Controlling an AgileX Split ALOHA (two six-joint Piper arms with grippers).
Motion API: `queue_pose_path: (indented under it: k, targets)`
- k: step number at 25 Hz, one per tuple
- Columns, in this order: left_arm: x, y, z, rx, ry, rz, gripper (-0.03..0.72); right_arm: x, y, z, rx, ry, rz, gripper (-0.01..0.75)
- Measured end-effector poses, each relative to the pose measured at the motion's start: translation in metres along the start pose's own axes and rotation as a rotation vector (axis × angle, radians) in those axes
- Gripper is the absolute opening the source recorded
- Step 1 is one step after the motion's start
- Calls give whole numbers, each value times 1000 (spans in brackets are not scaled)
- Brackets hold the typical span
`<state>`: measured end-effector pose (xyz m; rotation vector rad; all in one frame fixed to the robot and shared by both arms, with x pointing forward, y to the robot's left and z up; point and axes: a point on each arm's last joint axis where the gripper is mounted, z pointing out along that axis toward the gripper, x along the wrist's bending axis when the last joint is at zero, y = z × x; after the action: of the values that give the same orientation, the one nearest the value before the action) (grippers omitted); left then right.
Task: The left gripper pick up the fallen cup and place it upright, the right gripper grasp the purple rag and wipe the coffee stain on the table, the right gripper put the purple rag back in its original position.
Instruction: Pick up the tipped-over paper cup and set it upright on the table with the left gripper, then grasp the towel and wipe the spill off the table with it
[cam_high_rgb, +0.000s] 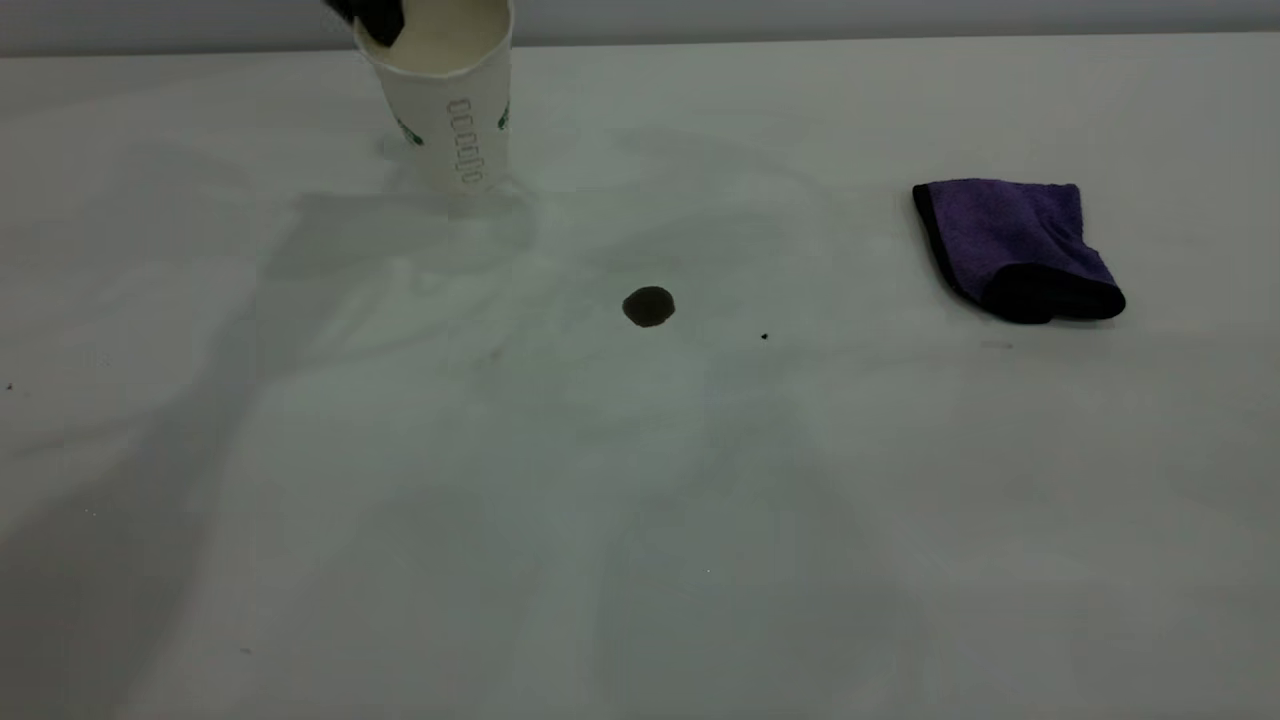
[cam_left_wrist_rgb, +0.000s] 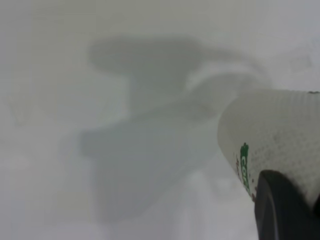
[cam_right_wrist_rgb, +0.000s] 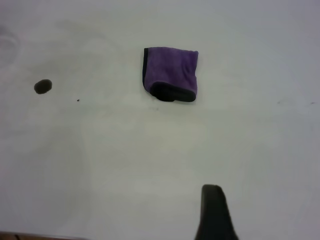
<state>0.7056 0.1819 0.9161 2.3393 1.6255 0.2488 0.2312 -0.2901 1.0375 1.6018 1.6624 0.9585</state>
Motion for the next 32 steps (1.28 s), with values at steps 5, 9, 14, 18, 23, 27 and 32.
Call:
queue_pose_path:
  k: [5,9,14,18,23,27,32]
  targets:
    - [7,-6,24,24,-14,-28,23,0,0,0,0,0,0,555]
    - [7,-9,38,24,-18,-40,43,0,0,0,0,0,0,555]
    - [7,-10,46,18,-29,-58,195,0,0,0,0,0,0,555]
    - [7,-9,43,10,-28,-39,437,0,0,0,0,0,0,555]
    - [6,3,-1,-44,-13,15,692,0,0,0,0,0,0,555]
    - [7,9,-66,-76,39,72,700,0,0,0,0,0,0,555]
    - [4,-6,-158,-47,80,80,664,0,0,0,0,0,0,555]
